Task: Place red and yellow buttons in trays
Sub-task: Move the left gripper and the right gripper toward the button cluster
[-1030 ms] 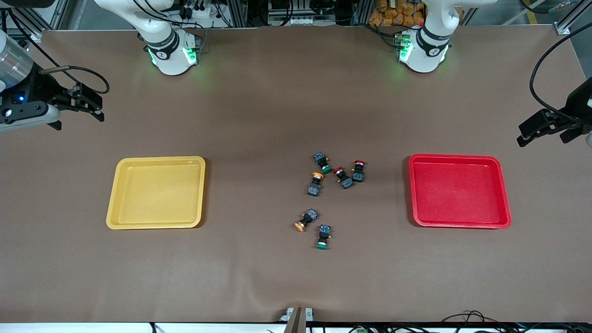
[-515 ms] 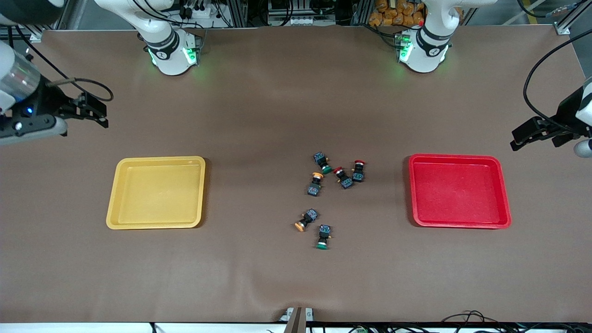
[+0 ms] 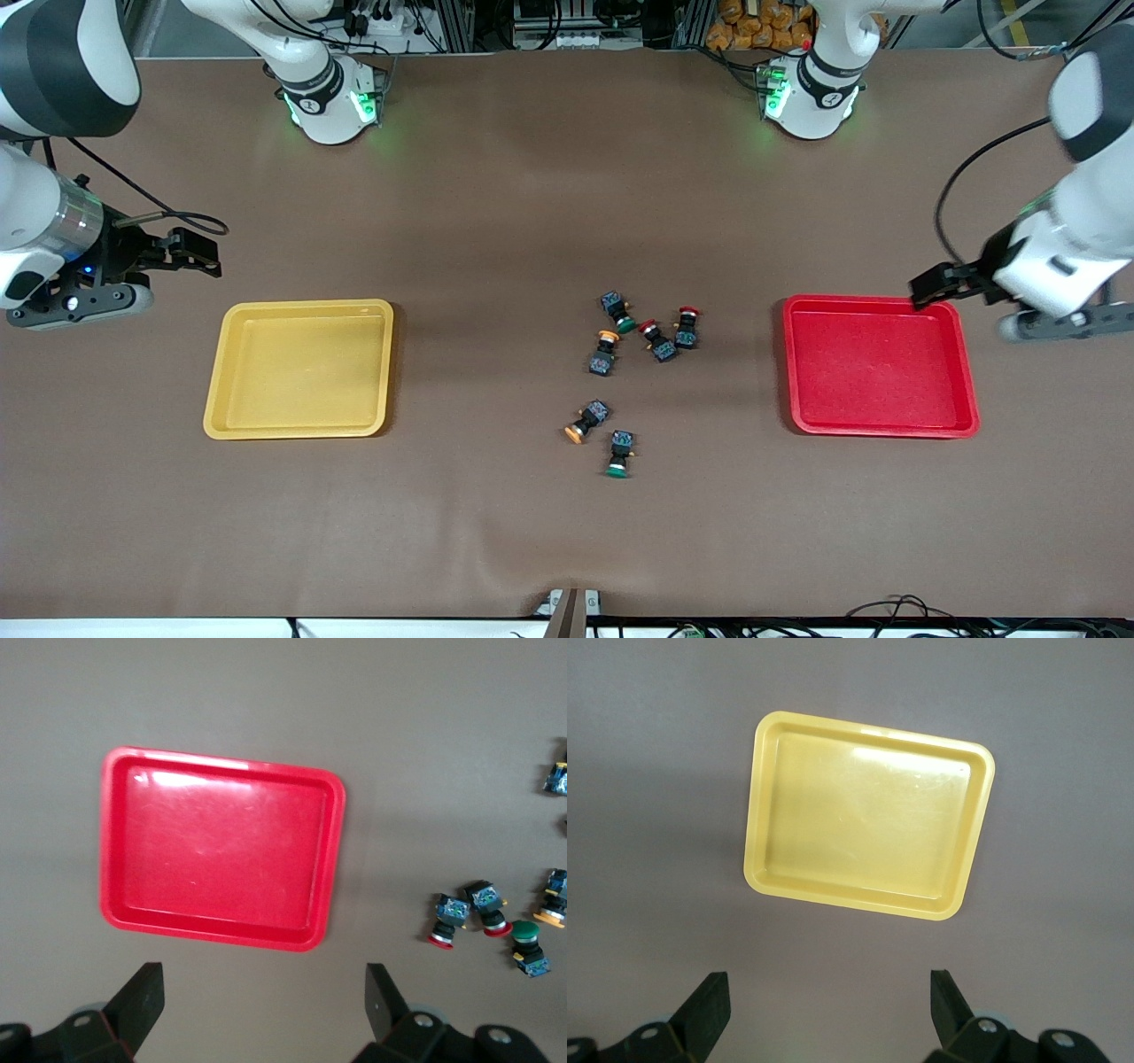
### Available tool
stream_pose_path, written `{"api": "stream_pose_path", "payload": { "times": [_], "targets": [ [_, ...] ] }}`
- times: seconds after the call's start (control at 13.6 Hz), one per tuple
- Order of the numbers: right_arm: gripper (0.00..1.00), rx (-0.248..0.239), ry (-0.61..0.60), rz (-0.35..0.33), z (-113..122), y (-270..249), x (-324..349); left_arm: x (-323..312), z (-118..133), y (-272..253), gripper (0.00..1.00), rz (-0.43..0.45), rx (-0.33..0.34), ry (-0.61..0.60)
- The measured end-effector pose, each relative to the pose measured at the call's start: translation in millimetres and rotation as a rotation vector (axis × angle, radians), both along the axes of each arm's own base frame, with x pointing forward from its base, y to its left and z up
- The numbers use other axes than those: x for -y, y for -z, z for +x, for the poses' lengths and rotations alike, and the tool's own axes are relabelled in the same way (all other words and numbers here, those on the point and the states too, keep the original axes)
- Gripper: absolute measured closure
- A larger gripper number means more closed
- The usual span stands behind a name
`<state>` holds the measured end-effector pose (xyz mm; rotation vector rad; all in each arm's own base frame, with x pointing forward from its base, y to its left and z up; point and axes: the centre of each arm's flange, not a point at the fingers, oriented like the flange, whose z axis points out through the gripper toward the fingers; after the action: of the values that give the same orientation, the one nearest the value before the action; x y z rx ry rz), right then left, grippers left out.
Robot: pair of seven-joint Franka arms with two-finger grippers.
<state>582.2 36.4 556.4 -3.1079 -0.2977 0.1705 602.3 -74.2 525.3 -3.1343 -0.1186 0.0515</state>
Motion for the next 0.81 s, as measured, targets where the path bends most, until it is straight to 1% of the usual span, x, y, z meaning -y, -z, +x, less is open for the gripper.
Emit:
{"api": "stream_pose_path", "payload": {
  "times": [0.15, 0.29, 0.52, 0.59, 0.66, 0.81],
  "targets": [
    [0.00, 0.014, 0.011, 0.007, 1, -6, -7, 23, -2, 28, 0.00, -0.001, -0.038, 0.012],
    [0.00, 0.011, 0.057, 0.031, 3, -5, -21, 50, -8, 60, 0.00, -0.004, -0.051, -0.010],
    [0.00, 0.018, 0.161, 0.077, 16, 12, -56, 91, -21, 105, 0.00, -0.007, -0.074, -0.046],
    [0.00, 0.013, 0.202, 0.086, 20, 19, -69, 101, -24, 116, 0.00, -0.008, -0.084, -0.052],
    [0.00, 0.008, 0.235, 0.094, 23, 25, -84, 112, -26, 126, 0.00, -0.011, -0.088, -0.054],
    [0.00, 0.003, 0.284, 0.120, 27, 37, -115, 137, -31, 151, 0.00, -0.030, -0.077, -0.058]
  ]
}}
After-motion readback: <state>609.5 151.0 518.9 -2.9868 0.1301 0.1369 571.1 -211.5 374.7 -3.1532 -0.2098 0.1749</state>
